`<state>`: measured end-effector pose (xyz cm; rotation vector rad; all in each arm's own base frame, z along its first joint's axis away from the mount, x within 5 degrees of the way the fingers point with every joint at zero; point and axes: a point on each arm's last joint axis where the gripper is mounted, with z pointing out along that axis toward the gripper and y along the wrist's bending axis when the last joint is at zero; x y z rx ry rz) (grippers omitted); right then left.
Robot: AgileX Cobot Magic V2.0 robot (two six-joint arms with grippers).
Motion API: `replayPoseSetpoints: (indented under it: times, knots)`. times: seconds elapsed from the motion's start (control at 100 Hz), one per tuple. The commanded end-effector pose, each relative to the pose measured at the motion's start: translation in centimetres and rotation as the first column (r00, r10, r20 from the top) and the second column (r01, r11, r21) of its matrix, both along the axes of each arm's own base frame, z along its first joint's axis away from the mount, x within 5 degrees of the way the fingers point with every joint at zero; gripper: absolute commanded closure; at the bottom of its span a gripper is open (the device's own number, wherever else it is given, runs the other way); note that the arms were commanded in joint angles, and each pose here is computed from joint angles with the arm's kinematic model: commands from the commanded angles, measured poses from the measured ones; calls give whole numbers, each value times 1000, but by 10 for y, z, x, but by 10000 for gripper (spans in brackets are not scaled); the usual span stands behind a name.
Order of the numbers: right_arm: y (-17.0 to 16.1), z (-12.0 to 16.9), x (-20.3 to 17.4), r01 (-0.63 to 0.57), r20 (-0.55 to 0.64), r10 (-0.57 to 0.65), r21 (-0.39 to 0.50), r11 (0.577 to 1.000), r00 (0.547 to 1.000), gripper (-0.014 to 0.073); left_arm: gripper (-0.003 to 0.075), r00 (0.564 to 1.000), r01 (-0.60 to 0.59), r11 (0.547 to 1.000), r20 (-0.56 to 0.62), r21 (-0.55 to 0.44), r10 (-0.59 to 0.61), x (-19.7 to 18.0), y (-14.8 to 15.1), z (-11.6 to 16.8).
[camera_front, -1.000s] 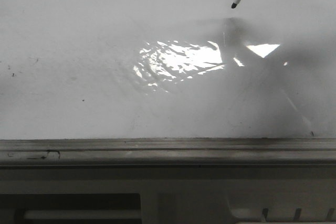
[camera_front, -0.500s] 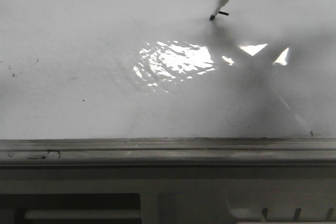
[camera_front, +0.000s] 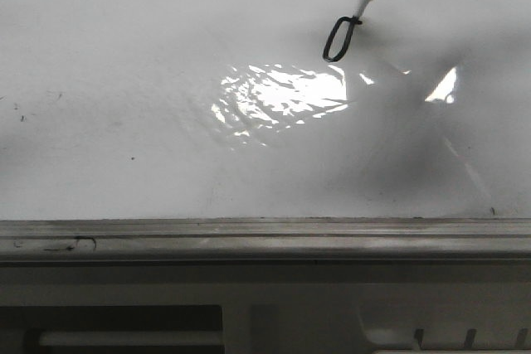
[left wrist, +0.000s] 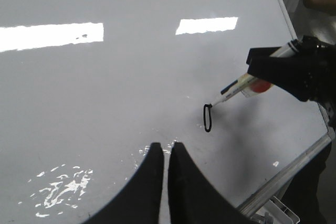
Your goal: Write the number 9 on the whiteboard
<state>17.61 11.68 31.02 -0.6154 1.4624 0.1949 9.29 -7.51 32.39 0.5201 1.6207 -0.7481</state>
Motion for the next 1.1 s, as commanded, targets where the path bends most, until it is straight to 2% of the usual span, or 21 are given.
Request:
replayPoseSetpoints:
  times: [0.0, 0.18, 0.24, 0.31, 0.45, 0.55, 0.63, 0.76, 0.83, 1.0, 1.09]
  knots:
    - [-3, 22, 7, 34, 75, -34, -1, 999, 997, 669, 739, 1000, -4, 999, -2, -53, 4, 1, 0, 10]
    - [0, 17, 7, -5, -24, 4, -56, 998, 1000, 669, 739, 1000, -4, 999, -2, -53, 4, 1, 0, 10]
    - [3, 6, 3, -51, -130, 38, -97, 994, 991, 666, 739, 1000, -2, 999, -2, -53, 2, 1, 0, 10]
    - [6, -8, -3, -91, -236, 65, -104, 990, 969, 648, 739, 1000, -2, 999, -2, -53, 1, 1, 0, 10]
    - [13, -41, -21, -160, -336, 119, -97, 982, 934, 648, 739, 1000, -2, 999, -2, -53, 1, 1, 0, 10]
    - [17, -56, -31, -184, -336, 143, -93, 978, 931, 648, 739, 1000, -2, 999, -2, -53, 1, 1, 0, 10]
    - [18, -56, -34, -187, -308, 153, -85, 979, 939, 649, 739, 1000, -2, 999, -2, -51, 2, 1, 0, 10]
    - [24, -28, -39, -220, -222, 210, -23, 975, 952, 650, 726, 1000, 31, 999, -3, -38, -31, 0, -3, 9]
    - [27, -6, -46, -265, -180, 263, 13, 964, 948, 650, 659, 996, 90, 996, -10, 0, -90, -2, -7, 5]
    - [34, 32, -64, -388, -163, 390, 40, 921, 906, 652, 367, 959, 275, 958, -91, 84, -267, 6, -22, -11]
    - [38, 40, -70, -431, -165, 431, 41, 902, 887, 654, 343, 913, 406, 904, -97, 131, -396, 11, -32, -20]
